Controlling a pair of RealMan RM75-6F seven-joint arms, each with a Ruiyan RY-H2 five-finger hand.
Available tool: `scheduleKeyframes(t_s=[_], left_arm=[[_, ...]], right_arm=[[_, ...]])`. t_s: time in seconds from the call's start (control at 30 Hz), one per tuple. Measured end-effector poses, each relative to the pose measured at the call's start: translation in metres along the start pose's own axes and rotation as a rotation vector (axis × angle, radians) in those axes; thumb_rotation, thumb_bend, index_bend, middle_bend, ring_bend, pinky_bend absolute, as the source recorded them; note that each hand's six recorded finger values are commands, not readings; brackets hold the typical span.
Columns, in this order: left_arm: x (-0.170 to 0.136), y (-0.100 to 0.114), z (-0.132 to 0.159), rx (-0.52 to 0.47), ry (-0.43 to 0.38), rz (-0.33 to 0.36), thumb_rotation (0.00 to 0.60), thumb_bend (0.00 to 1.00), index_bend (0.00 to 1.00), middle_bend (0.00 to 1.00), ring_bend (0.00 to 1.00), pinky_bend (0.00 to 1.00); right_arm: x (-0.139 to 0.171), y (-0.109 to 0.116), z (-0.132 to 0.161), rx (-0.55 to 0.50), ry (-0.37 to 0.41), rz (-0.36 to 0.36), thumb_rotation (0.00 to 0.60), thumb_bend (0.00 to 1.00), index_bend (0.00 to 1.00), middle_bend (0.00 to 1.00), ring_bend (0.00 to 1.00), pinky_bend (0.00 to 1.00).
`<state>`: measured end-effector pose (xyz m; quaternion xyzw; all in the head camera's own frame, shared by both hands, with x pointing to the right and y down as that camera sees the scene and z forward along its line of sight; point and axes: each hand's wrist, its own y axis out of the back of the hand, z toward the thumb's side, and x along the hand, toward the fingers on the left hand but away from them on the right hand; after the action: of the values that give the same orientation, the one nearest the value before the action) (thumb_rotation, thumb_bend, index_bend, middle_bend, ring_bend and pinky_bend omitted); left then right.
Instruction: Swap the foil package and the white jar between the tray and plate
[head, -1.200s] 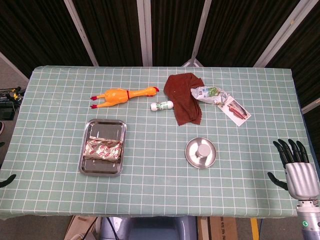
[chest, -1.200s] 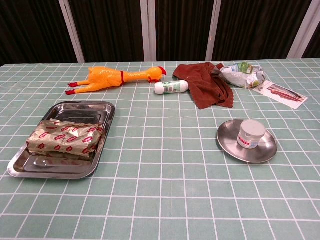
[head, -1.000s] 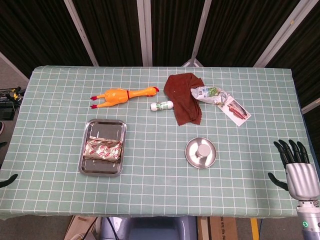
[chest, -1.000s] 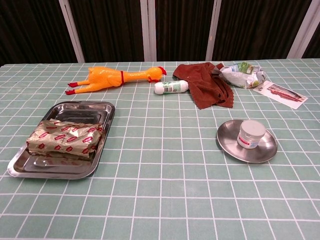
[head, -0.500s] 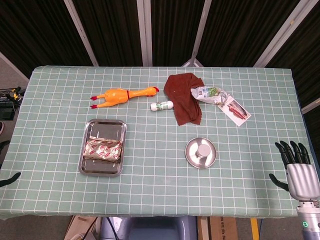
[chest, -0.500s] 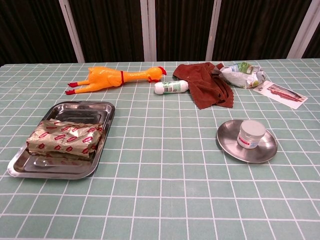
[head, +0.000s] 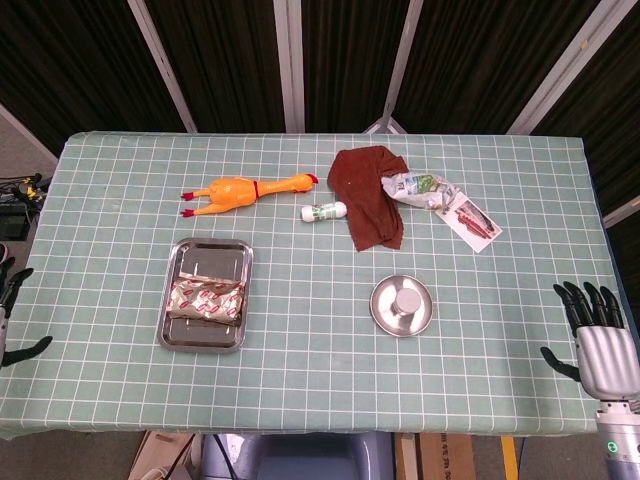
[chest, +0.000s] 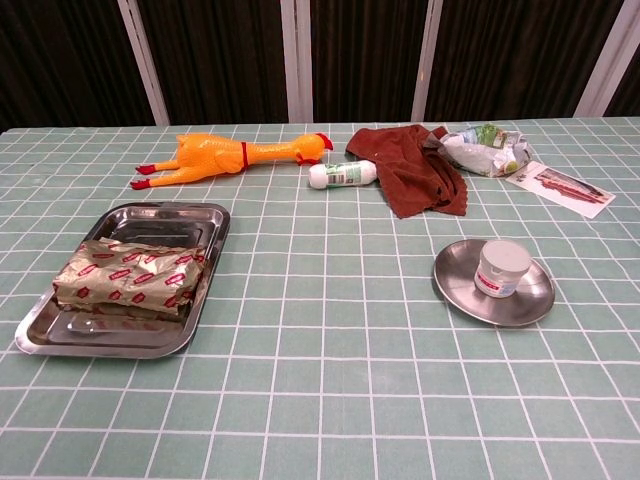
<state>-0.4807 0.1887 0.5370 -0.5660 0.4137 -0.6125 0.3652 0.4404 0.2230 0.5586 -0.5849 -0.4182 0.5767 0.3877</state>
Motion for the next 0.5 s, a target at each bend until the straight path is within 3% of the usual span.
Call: scheduleKeyframes(t_s=[0.2,0.5], left_arm=[[0.041,-0.004,0.036,0.078,-0.057,-0.098,0.6,0.0,0.14,0.0,0.0,0.04],[0.085,-0.032,0.1,0.15,-0.152,-0.264,0.6,0.0,0.14,0.0,0.0,0.04]], right_arm=[[-0.001,-0.004,0.0,0.006,-0.008,0.012,0.6,0.2,0.12,0.13,0.0,0.0],[-0.002,-0.005,0.001,0.001,-0.013,0.004,0.6,0.2,0.12,0.13,0.0,0.0]])
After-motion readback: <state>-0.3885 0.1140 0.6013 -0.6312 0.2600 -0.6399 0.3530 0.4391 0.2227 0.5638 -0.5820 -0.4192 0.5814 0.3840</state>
